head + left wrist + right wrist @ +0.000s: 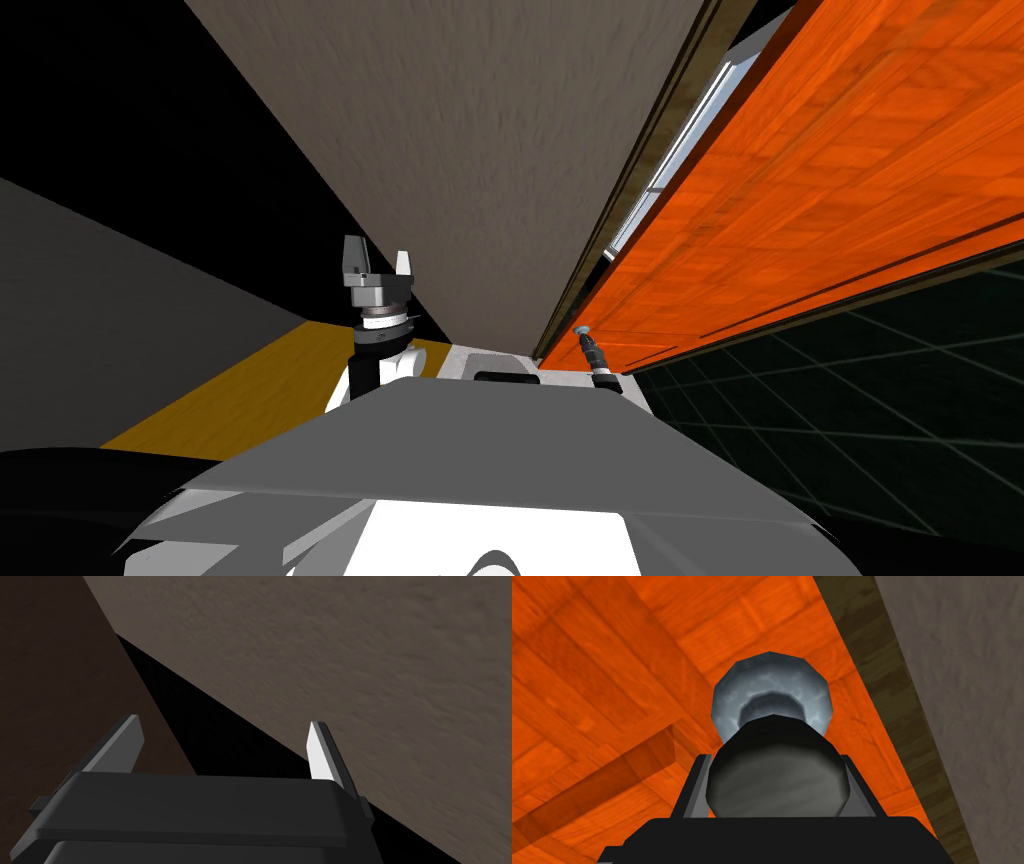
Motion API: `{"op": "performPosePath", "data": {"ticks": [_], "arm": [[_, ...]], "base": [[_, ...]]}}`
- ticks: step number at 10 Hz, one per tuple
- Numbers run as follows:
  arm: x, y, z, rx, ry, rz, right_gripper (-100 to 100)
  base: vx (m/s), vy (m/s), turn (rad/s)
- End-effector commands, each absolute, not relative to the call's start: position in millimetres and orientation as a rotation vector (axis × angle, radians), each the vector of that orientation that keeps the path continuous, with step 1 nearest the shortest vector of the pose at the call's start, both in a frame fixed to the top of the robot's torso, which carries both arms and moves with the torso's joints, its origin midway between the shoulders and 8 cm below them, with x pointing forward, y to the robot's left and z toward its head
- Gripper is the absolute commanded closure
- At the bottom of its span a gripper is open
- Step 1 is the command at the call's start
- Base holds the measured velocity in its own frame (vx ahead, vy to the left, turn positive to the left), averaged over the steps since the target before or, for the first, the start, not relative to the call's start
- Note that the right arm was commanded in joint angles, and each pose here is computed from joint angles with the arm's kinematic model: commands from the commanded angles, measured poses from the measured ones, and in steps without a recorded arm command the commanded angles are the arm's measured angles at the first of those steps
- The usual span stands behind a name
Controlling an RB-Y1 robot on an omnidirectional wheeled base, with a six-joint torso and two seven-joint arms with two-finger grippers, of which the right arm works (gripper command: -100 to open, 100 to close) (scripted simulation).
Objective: Pull the door open
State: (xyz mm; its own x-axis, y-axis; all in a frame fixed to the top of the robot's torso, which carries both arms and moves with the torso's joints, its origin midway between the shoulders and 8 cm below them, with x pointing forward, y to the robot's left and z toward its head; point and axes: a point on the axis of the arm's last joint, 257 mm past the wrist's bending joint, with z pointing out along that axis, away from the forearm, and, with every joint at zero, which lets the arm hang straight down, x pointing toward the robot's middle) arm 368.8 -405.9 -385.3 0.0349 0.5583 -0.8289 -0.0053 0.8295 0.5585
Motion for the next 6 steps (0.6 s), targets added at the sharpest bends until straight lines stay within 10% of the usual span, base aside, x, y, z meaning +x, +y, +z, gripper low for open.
{"op": "performPosePath", "data": {"ticks": [1, 6], "arm": [[369.1, -403.9, -386.7, 0.502, 1.478, 0.492, 100], [375.6, -405.4, -385.6, 0.644, 1.427, 0.609, 100]], "base": [[-0.041, -0.027, 0.051], [-0.046, -0.023, 0.070]]}}
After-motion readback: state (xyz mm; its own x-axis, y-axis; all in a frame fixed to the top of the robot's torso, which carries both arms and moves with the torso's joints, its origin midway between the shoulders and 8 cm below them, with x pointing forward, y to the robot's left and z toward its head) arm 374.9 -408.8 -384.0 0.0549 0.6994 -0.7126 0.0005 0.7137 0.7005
